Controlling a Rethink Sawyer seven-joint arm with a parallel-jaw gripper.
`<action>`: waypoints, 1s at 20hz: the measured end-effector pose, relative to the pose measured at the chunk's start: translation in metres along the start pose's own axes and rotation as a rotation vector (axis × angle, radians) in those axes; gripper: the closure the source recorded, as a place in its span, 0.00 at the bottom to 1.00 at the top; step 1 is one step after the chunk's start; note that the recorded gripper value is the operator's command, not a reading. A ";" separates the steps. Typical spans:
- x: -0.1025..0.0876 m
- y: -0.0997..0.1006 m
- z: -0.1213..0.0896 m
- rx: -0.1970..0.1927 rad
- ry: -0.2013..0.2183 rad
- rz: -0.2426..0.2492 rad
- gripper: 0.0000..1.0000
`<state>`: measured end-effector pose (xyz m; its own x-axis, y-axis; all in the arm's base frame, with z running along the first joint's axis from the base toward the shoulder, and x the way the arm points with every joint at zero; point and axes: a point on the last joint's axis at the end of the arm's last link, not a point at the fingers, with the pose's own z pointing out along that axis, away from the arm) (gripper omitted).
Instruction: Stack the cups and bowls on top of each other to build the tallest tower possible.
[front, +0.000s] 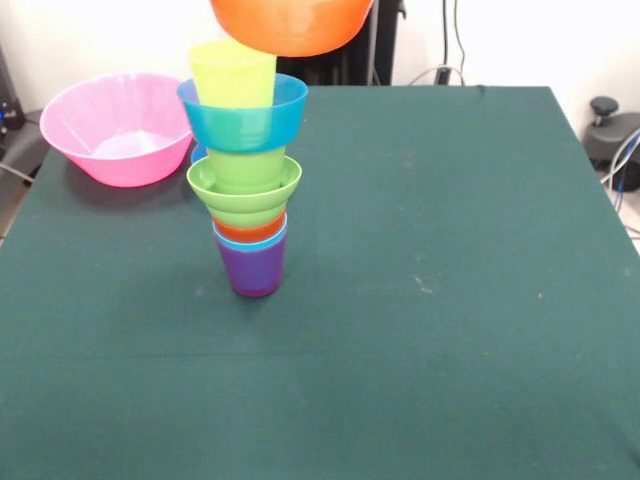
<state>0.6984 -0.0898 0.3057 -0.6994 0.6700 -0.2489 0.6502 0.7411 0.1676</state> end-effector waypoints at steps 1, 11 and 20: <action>-0.001 -0.002 0.001 -0.003 -0.005 0.002 1.00; -0.004 -0.019 0.009 -0.018 -0.052 -0.005 1.00; -0.002 -0.025 -0.002 -0.046 -0.104 -0.010 1.00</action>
<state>0.6833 -0.1096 0.3044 -0.6699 0.6559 -0.3479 0.6272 0.7507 0.2078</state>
